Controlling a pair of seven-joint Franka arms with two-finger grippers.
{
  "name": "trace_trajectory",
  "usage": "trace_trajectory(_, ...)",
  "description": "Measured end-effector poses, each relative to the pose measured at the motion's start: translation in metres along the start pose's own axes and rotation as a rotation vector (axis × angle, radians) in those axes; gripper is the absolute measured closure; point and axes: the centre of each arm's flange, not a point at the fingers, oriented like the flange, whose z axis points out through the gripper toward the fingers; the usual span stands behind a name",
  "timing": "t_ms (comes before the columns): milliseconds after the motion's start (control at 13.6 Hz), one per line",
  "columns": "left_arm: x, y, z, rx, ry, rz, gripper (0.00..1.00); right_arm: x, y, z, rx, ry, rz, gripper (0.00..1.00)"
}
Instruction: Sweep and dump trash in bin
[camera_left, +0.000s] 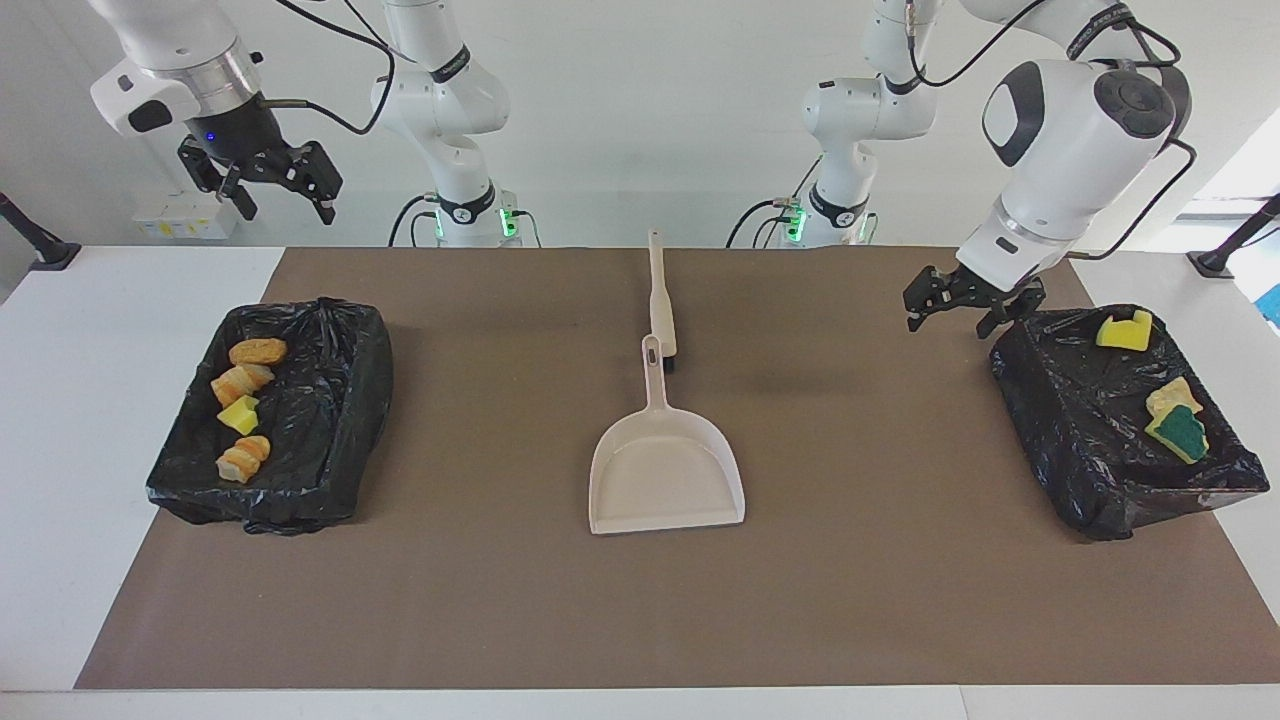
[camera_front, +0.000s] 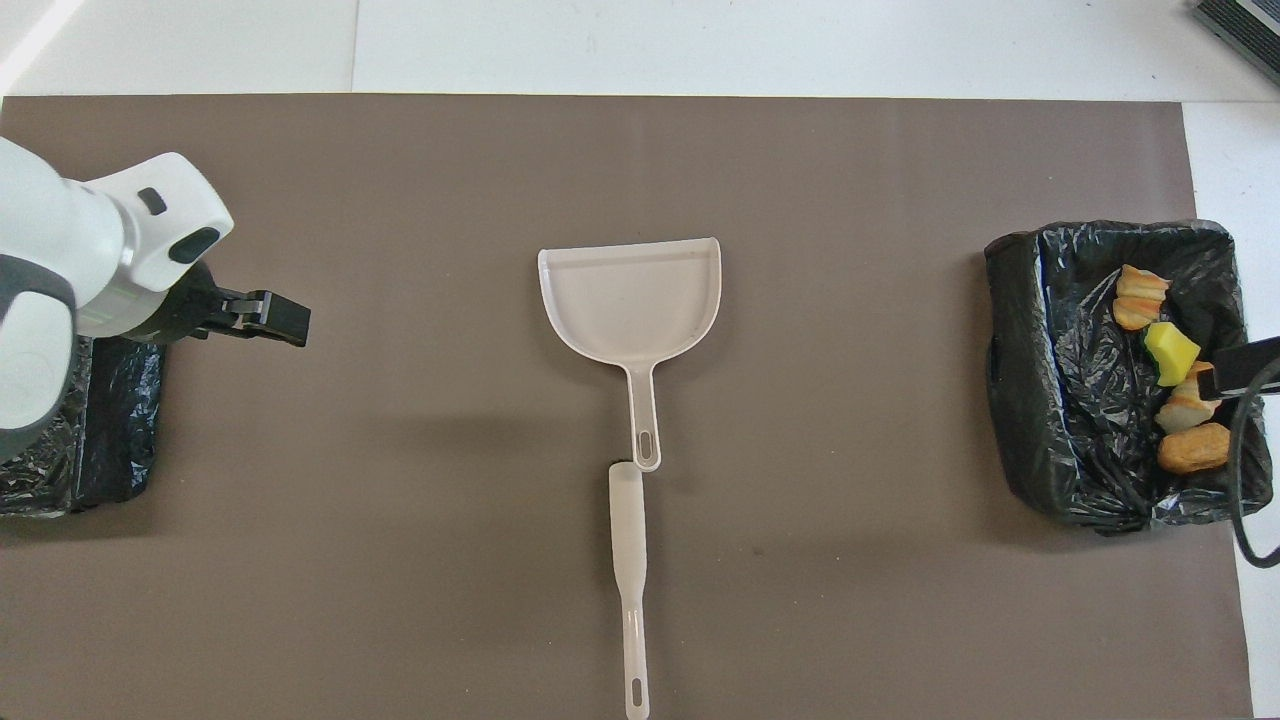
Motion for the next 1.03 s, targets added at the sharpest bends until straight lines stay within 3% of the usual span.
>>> trace_trajectory(737,-0.031,-0.005,-0.059,0.056,-0.028,0.039,0.00,0.000,0.000,0.000,0.000,0.000,0.000,0.00)
trace_trajectory(1032,-0.032,-0.005,-0.062,0.058,-0.028,0.061,0.00,0.000,0.000,0.000,0.000,0.000,0.000,0.00)
